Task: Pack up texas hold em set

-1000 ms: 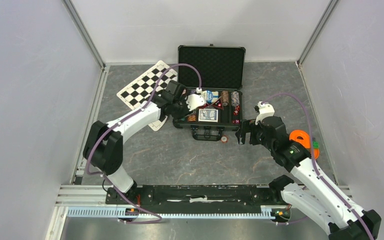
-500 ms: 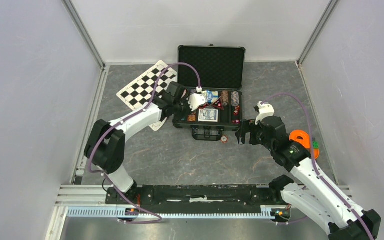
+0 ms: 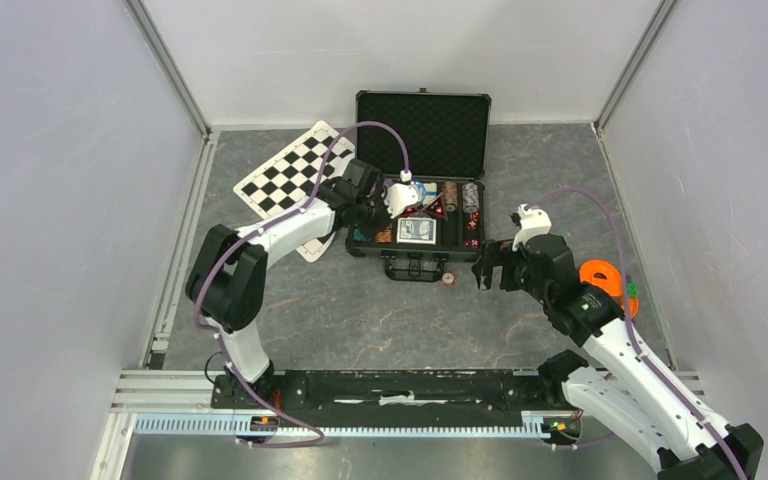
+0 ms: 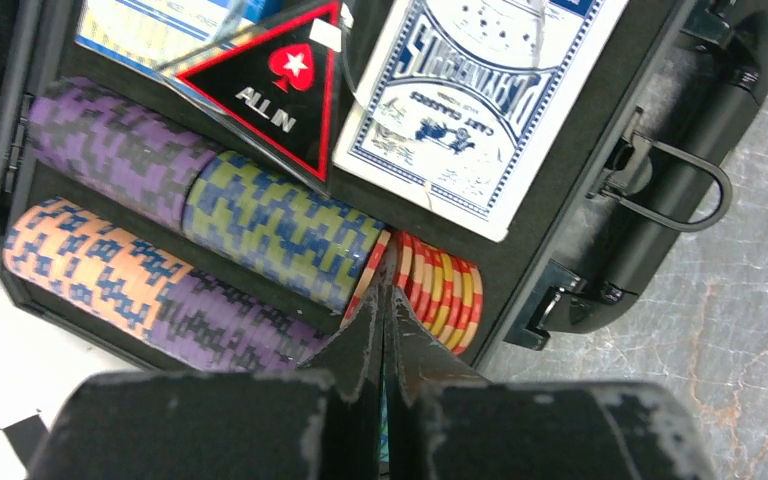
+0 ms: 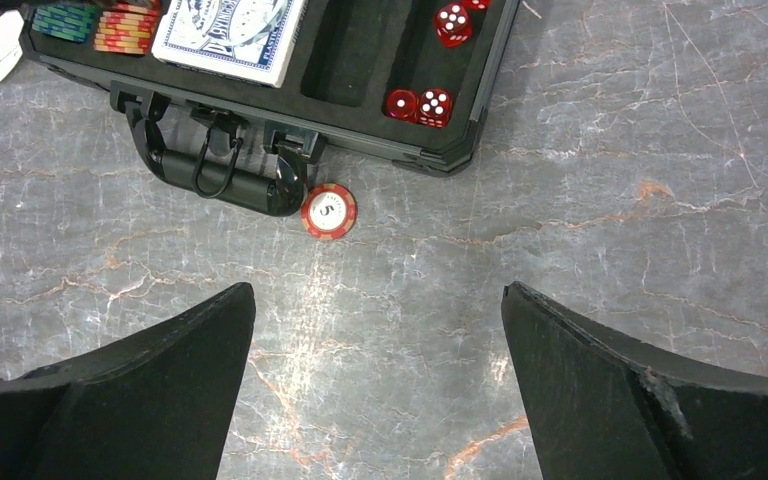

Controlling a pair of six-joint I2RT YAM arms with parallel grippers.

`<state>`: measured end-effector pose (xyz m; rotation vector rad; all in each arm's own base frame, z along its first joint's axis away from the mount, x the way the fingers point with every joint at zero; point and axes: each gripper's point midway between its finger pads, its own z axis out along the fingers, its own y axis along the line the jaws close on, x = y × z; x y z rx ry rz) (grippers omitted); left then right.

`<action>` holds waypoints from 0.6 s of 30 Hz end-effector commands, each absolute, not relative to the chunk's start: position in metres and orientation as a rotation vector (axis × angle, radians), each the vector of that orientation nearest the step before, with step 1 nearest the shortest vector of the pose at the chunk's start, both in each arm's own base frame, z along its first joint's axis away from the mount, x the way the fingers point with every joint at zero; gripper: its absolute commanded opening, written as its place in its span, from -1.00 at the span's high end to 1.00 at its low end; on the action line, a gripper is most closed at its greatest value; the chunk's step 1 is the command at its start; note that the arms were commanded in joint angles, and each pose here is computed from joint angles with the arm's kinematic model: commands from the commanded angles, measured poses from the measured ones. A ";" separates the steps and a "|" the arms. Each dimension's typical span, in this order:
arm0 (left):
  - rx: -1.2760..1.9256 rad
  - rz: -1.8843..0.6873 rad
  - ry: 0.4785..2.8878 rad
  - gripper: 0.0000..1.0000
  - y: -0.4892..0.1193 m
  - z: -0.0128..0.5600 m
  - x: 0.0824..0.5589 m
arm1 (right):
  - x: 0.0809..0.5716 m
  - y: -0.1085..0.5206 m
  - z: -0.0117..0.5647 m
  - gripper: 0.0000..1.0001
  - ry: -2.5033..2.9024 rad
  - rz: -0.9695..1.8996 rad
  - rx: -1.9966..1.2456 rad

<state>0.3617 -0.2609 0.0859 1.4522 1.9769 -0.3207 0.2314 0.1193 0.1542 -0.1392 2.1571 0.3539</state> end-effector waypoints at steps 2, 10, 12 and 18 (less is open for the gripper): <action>1.444 -0.340 1.977 0.96 -0.271 0.081 0.376 | 0.232 0.116 0.150 -0.98 2.155 0.338 -0.128; 1.428 -0.378 1.952 0.96 -0.268 0.112 0.361 | 0.233 0.116 0.154 -0.99 2.151 0.337 -0.125; 1.402 -0.352 1.940 0.96 -0.263 0.127 0.359 | 0.233 0.117 0.154 -0.98 2.151 0.338 -0.124; 1.315 -0.348 1.937 0.96 -0.259 0.145 0.357 | 0.232 0.119 0.149 -0.98 2.155 0.353 -0.121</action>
